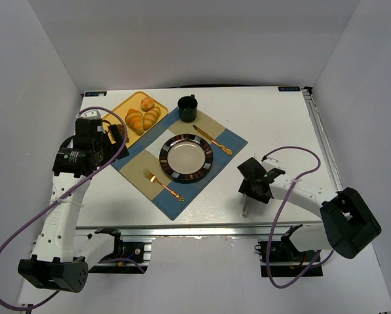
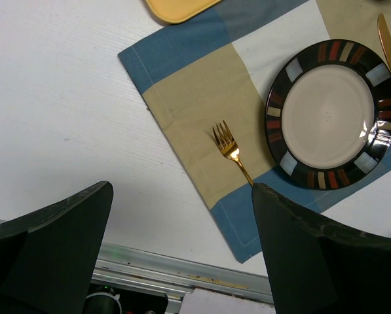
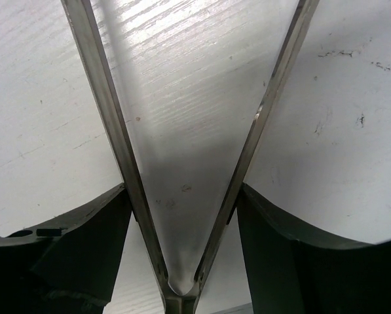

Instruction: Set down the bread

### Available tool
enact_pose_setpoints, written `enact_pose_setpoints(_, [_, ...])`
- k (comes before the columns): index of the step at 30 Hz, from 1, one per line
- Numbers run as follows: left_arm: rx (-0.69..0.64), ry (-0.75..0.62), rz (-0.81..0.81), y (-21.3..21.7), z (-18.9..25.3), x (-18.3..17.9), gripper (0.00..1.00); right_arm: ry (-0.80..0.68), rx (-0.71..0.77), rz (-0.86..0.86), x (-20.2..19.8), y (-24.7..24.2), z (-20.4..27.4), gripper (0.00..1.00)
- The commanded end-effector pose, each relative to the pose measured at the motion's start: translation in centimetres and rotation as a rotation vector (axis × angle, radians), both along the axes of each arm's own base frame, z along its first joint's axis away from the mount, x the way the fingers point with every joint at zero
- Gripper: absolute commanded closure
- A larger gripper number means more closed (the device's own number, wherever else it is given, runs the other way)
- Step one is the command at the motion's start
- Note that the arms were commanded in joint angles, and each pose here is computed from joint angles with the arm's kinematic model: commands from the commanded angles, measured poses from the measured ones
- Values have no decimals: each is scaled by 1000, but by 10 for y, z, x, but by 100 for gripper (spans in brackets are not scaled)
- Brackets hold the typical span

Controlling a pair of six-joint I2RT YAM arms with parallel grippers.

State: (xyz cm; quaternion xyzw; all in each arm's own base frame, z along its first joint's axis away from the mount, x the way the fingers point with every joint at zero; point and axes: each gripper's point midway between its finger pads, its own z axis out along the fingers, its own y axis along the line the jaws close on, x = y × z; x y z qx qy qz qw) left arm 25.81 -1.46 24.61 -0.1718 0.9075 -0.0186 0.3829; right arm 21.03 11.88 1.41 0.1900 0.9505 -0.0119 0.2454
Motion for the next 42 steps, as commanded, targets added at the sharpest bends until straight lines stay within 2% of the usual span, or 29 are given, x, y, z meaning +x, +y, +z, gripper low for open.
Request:
enact_pose_setpoints(1, [12,-30,-6,0,8,2,2,23,1,-18,-2,-2,-4,32])
enact_pose_setpoints(5, [19,-45,-5,1,15,4,2,-71,-46,15,20,-4,53,38])
enact_pose_setpoints(9, [22,-53,0,2,18,6,2,-211,1,94,44,14,130,41])
enact_pose_setpoints(12, [21,-61,0,1,20,9,2,-259,18,203,52,30,171,42])
enact_pose_setpoints(14, [21,-62,4,2,21,10,2,-247,14,285,56,45,181,42])
enact_pose_setpoints(15, [22,-63,4,2,22,11,2,-289,44,318,62,60,203,43])
enact_pose_setpoints(21, [76,-63,49,15,33,7,2,-358,156,563,94,158,252,43])
enact_pose_setpoints(22, [86,-83,63,18,44,7,2,-333,157,603,104,179,241,43])
enact_pose_setpoints(23, [114,-84,89,25,48,6,2,-393,215,651,109,205,270,44])
enact_pose_setpoints(24, [126,-78,96,27,50,3,2,-363,187,693,121,224,252,44])
enact_pose_setpoints(25, [134,-76,103,30,53,2,2,-376,196,720,127,238,256,45])
enact_pose_setpoints(26, [145,-72,118,33,57,2,2,-439,245,756,134,259,285,45])
enact_pose_setpoints(27, [148,-48,121,33,55,-1,2,-449,247,778,140,270,286,45])
enact_pose_setpoints(28, [145,-42,118,32,56,-1,2,-412,252,809,150,289,263,46])
enact_pose_setpoints(29, [132,-47,107,29,60,2,2,-466,283,821,157,302,281,46])
enact_pose_setpoints(30, [122,-49,109,28,62,3,2,-445,277,832,166,313,263,46])
enact_pose_setpoints(31, [115,-56,107,27,65,4,2,-476,313,854,169,326,268,46])
enact_pose_setpoints(35, [90,-104,79,20,79,15,2,-530,382,890,181,353,256,46])
enact_pose_setpoints(42, [83,-94,42,14,73,20,2,-553,471,941,193,397,229,48])
